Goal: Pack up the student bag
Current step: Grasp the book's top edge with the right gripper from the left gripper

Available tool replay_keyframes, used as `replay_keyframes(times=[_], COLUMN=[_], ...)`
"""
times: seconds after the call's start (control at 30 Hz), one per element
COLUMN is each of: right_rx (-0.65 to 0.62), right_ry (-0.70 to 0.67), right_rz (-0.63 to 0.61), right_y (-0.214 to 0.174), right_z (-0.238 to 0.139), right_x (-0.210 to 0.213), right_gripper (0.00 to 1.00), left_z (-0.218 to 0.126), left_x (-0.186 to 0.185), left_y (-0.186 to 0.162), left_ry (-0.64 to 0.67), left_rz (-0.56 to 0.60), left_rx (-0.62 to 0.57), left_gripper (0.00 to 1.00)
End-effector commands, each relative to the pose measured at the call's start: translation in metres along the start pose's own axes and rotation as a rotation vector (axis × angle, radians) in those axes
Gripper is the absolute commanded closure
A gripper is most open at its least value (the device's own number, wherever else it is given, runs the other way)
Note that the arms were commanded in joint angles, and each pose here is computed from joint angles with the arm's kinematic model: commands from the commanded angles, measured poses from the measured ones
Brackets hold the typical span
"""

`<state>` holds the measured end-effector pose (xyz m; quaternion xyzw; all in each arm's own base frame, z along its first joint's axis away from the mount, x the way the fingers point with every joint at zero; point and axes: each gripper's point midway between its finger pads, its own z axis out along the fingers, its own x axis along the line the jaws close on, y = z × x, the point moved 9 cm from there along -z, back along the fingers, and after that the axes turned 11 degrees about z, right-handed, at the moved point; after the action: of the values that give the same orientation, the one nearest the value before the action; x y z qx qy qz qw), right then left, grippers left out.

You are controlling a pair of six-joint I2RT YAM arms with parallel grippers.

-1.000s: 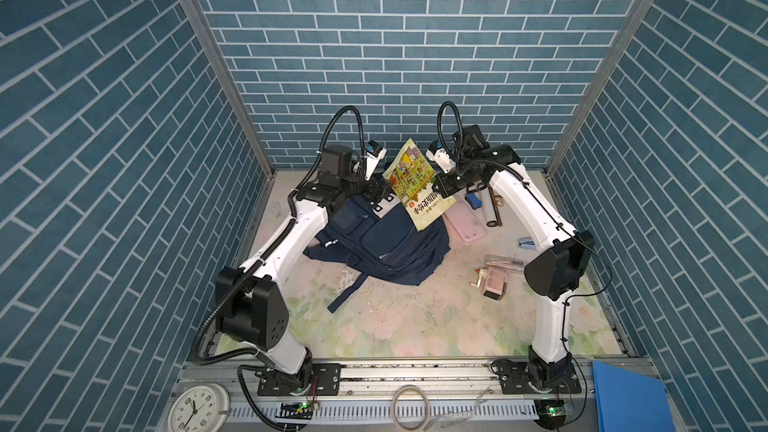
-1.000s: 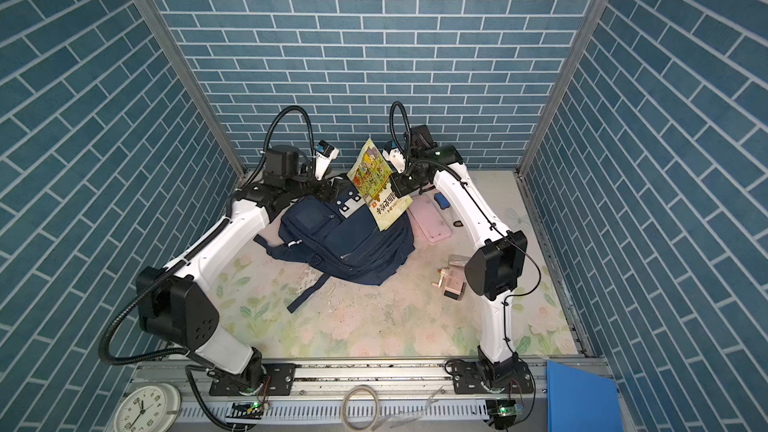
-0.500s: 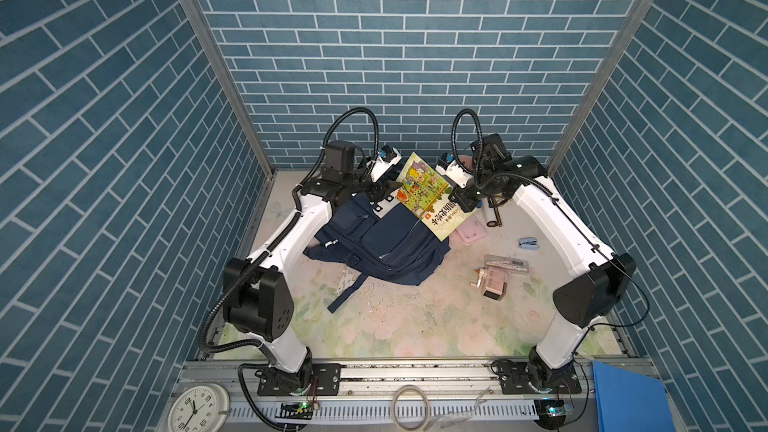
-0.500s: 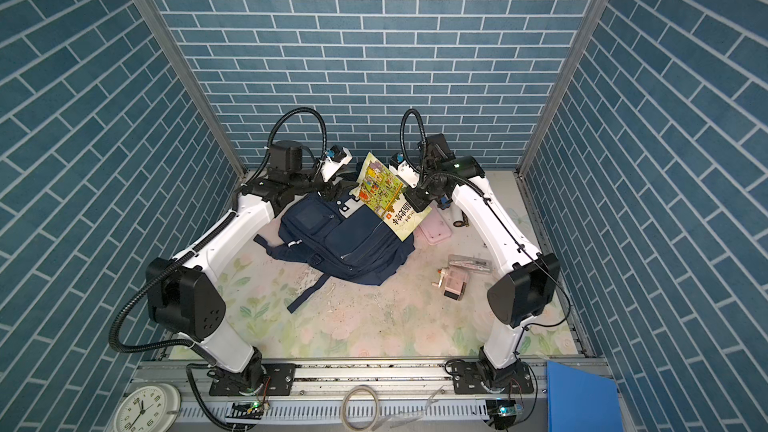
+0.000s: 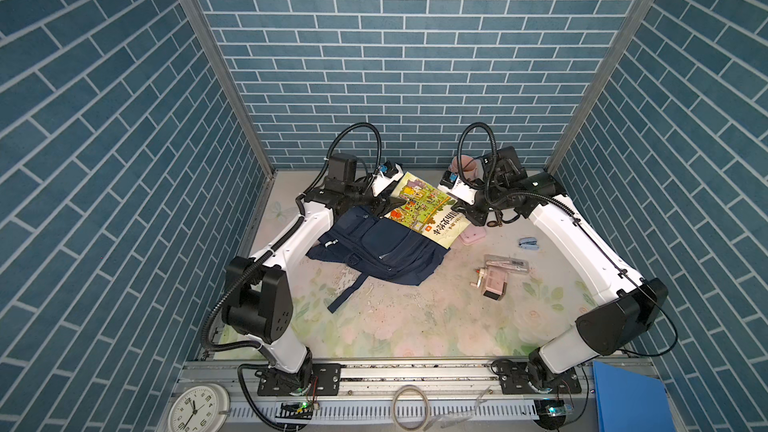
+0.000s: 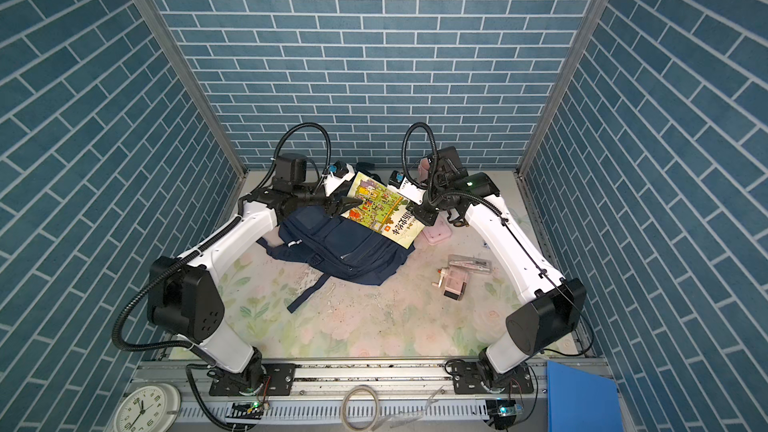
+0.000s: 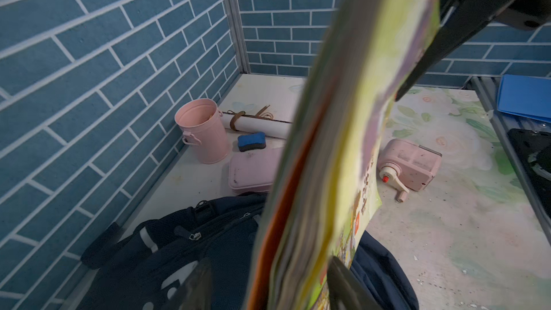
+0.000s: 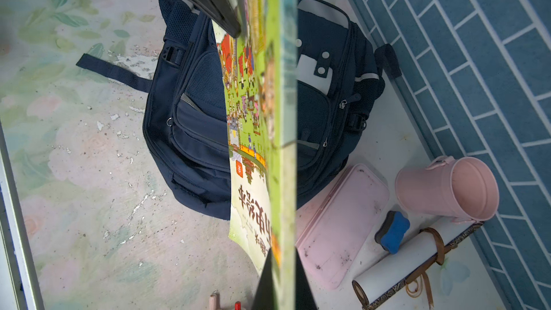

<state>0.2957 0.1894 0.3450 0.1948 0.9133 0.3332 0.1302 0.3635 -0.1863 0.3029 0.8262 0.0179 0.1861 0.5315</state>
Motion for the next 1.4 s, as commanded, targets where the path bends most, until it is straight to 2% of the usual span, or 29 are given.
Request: replay_keyframes(times=[0.0, 0.1, 0.17, 0.23, 0.27, 0.37, 0.5, 0.63, 0.77, 0.87, 1.03, 1.23, 1.37], right_rx=[-0.049, -0.060, -0.083, -0.116, -0.130, -0.170, -0.311, -0.548, -0.697, -0.732, -0.802, -0.845, -0.850], right_ry=[0.006, -0.002, -0.001, -0.006, -0.018, -0.087, -0.173, -0.206, -0.159, -0.075, 0.039, 0.256, 0.295], right_rz=[-0.087, -0.091, -0.095, -0.101, -0.102, -0.076, 0.035, 0.134, 0.138, 0.119, 0.137, 0.126, 0.142], right_y=[0.008, 0.012, 0.015, 0.017, 0.017, 0.017, 0.009, -0.014, -0.040, -0.050, -0.057, -0.053, -0.053], right_z=[-0.003, -0.002, -0.004, -0.006, -0.006, -0.010, -0.037, -0.076, -0.089, -0.079, -0.062, -0.050, -0.043], right_x=[-0.002, -0.006, -0.007, -0.008, -0.009, -0.015, -0.036, -0.047, -0.038, -0.028, -0.026, -0.026, -0.028], right_gripper=[1.00, 1.00, 1.00, 1.00, 0.94, 0.61, 0.32, 0.27, 0.27, 0.28, 0.29, 0.35, 0.39], left_z=[-0.008, -0.009, -0.010, -0.011, -0.012, -0.016, -0.032, -0.049, -0.057, -0.059, -0.058, -0.054, -0.050], left_x=[-0.013, -0.014, -0.015, -0.015, -0.013, -0.008, 0.002, 0.002, 0.000, -0.004, -0.010, -0.013, -0.014], left_y=[0.017, 0.023, 0.025, 0.029, 0.032, 0.039, 0.051, 0.060, 0.062, 0.065, 0.070, 0.071, 0.070], left_ry=[-0.070, -0.080, -0.093, -0.109, -0.111, -0.120, -0.114, -0.105, -0.118, -0.147, -0.169, -0.176, -0.203], left_rz=[0.049, 0.049, 0.047, 0.042, 0.025, -0.019, -0.070, -0.076, -0.092, -0.108, -0.107, -0.127, -0.132], left_rx=[-0.087, -0.119, -0.132, -0.145, -0.150, -0.171, -0.252, -0.313, -0.338, -0.379, -0.382, -0.380, -0.383], left_gripper=[0.51, 0.77, 1.00, 1.00, 1.00, 1.00, 1.00, 1.00, 1.00, 1.00, 1.00, 1.00, 1.00])
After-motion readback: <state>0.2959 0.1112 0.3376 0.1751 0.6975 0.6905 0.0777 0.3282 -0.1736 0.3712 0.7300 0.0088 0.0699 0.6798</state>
